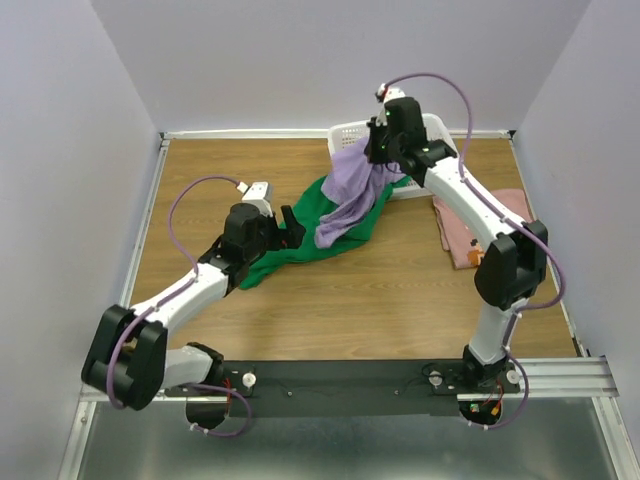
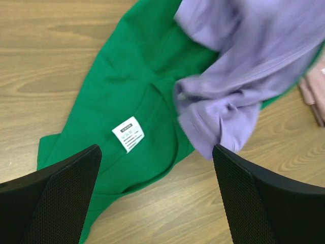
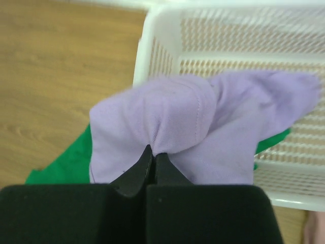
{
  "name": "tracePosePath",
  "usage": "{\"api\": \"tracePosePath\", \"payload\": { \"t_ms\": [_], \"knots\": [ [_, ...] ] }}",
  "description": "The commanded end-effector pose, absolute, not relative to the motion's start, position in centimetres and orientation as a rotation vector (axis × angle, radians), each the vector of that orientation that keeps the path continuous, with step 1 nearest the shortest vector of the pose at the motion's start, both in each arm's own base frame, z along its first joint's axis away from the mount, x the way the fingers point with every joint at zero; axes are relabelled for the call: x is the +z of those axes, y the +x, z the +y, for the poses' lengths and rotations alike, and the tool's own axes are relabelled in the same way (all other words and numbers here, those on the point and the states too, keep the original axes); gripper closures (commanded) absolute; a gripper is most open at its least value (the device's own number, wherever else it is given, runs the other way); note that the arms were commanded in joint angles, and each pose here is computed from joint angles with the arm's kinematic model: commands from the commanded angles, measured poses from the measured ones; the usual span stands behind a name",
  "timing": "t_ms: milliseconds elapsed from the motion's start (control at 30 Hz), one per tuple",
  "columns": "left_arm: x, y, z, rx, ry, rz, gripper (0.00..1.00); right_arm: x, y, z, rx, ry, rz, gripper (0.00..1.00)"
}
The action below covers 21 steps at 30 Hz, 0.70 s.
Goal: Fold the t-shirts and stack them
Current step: Move the tshirt to the center of the board
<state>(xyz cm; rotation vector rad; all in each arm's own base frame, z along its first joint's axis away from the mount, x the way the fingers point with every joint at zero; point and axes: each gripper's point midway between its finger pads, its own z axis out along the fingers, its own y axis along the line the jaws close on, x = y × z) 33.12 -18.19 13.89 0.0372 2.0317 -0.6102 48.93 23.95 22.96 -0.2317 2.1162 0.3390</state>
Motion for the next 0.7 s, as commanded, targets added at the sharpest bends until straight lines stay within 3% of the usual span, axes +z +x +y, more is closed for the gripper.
{"api": "tracePosePath", "payload": {
  "t_ms": [0,333,433,533,567,667],
  "knots": [
    [14.1,35.1,-19.0,-0.593,0.018,2.039,0.02,33.5,50.6,20.0,0.192,-0.096,1.854,0.99],
    [4.8,35.1,-18.7,-0.412,0.034,2.431,0.02,36.1,52.6,17.7,0.143,0.045,1.778,0.99],
    [2.8,34.0,-18.2,-0.380,0.032,2.506,0.08,37.4,53.5,16.4,0.159,0.113,1.744,0.99],
    [2.1,32.9,-17.6,-0.374,-0.002,2.531,0.30,39.3,54.3,15.7,0.180,0.148,1.697,0.99],
    [2.0,32.7,-17.5,-0.374,-0.006,2.535,0.43,39.8,54.4,15.4,0.182,0.154,1.683,0.99],
    [1.5,32.0,-16.1,-0.311,-0.039,2.558,0.62,41.9,55.0,15.0,0.193,0.166,1.635,0.99]
  ]
}}
